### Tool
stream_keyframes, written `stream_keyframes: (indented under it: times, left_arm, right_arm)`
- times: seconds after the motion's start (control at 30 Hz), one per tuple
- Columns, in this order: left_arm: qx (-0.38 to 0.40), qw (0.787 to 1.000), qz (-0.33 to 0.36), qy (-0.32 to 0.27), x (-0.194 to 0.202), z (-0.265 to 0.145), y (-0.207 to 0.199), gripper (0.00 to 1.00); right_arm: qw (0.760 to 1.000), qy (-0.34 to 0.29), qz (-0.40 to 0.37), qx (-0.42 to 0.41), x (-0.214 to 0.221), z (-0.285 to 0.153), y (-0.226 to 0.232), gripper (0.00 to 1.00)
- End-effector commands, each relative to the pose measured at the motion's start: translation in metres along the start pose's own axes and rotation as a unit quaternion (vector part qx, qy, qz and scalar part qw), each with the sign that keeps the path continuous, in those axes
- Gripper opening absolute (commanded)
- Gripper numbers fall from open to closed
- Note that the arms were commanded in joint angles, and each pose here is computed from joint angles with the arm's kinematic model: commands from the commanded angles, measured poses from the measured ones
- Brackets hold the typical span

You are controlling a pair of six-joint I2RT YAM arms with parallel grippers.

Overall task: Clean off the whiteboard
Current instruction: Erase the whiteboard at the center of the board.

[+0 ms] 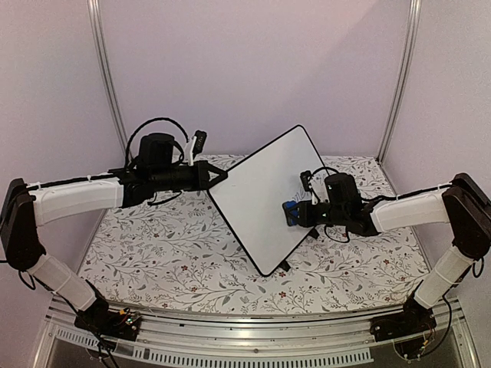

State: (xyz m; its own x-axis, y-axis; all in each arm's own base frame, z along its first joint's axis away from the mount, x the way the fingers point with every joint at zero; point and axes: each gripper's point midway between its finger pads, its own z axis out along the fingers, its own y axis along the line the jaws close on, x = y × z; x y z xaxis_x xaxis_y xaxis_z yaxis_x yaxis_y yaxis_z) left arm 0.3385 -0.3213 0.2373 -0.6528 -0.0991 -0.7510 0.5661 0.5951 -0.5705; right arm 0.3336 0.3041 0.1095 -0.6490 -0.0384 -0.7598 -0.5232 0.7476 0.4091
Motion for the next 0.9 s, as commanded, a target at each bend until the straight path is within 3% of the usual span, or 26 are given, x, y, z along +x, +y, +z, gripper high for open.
stream_keyframes:
  times: [0.0,0.87]
  left_arm:
    - [0.061,0.997,0.049,0.024,0.015,0.0039,-0.0322,0.0]
    - [0.062,0.997,0.049,0.024,0.0152,0.0038,-0.0324,0.0]
  right_arm:
    - [0.998,0.054,0.012,0.009,0.0353,0.0043,-0.0101,0.16]
    - [0.998,0.058,0.007,0.009,0.0348,0.0058,-0.0094,0.16]
